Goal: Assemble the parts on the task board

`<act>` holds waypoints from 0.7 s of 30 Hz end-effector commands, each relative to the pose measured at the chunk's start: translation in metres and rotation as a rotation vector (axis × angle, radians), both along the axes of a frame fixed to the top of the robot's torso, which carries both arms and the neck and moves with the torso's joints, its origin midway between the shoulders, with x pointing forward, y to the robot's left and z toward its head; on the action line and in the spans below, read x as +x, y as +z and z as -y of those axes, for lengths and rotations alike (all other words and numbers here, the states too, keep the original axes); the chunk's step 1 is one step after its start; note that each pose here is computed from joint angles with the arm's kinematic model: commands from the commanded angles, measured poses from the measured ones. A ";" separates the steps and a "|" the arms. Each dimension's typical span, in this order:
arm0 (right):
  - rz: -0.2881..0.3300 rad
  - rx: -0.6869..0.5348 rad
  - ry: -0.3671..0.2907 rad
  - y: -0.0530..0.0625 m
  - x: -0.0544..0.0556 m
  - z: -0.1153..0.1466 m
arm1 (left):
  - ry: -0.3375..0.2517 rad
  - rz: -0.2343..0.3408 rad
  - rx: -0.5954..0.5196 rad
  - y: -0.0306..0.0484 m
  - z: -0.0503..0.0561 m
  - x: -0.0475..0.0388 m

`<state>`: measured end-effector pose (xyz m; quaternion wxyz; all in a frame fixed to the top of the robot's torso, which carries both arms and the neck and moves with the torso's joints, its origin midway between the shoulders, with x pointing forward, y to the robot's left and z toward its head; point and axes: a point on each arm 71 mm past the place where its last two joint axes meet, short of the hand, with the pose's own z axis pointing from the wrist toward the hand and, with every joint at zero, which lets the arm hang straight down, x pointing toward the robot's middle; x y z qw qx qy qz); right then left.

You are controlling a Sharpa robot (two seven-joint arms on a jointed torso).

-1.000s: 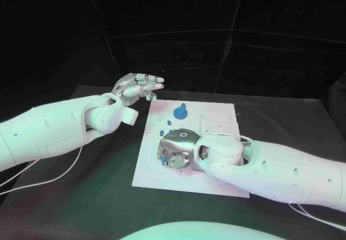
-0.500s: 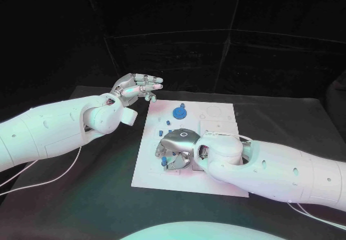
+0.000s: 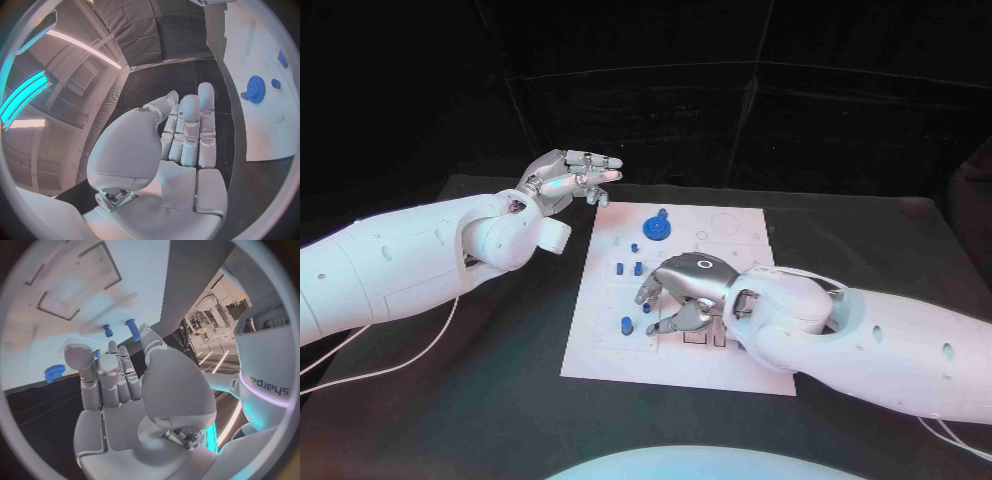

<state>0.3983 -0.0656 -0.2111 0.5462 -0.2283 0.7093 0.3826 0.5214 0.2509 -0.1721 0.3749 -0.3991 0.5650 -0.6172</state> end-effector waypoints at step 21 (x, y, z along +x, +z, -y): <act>-0.304 -0.016 -0.676 0.007 -0.003 0.150 | 0.001 0.003 0.002 -0.0047 -0.002 -0.0035</act>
